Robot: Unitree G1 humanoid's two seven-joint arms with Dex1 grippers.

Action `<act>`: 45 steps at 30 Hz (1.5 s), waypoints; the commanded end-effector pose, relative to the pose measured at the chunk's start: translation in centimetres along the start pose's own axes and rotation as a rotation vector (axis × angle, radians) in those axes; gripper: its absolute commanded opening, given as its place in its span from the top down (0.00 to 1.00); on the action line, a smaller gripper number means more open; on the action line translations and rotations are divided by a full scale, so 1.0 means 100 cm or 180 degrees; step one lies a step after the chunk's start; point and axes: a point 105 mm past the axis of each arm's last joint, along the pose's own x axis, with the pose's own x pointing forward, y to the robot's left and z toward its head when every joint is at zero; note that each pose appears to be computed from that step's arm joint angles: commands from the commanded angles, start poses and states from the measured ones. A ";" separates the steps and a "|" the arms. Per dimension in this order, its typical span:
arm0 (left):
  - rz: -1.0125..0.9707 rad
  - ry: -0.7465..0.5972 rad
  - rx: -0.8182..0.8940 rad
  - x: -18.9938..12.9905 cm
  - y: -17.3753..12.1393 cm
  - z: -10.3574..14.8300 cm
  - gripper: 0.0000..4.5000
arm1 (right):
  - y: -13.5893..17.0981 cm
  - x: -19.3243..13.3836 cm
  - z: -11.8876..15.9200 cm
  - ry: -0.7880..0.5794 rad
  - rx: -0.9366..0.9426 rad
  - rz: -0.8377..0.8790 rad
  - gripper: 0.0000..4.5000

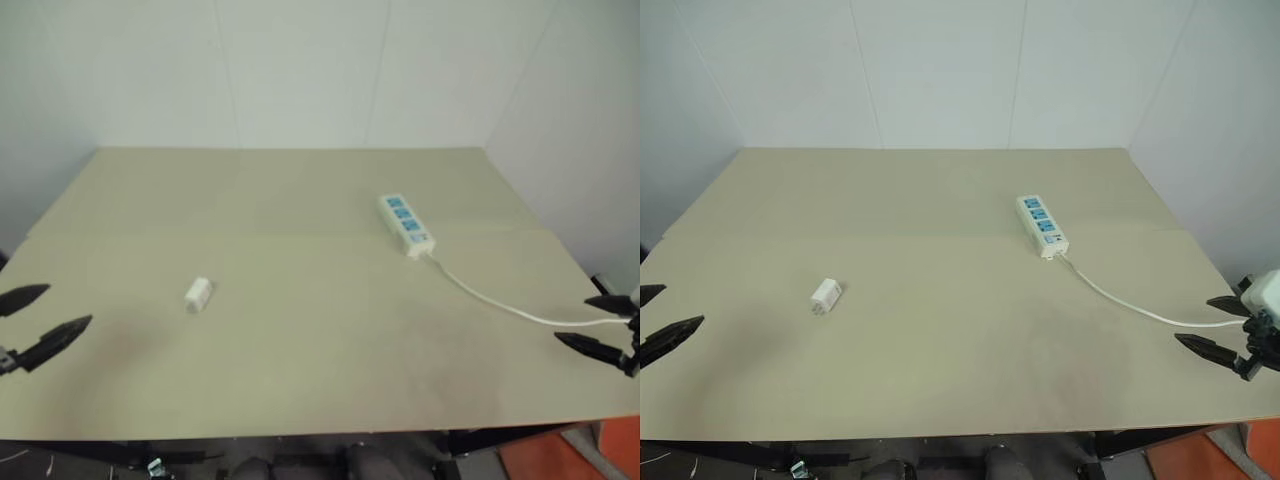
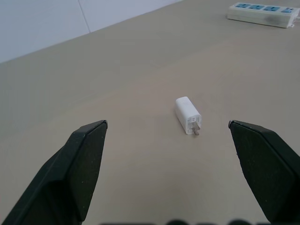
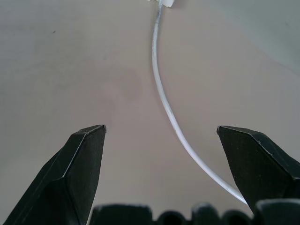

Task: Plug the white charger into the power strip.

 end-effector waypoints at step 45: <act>-0.1178 0.0215 0.0806 0.101 -0.055 0.024 0.00 | -0.024 0.182 0.046 -0.0740 0.0941 -0.0294 0.01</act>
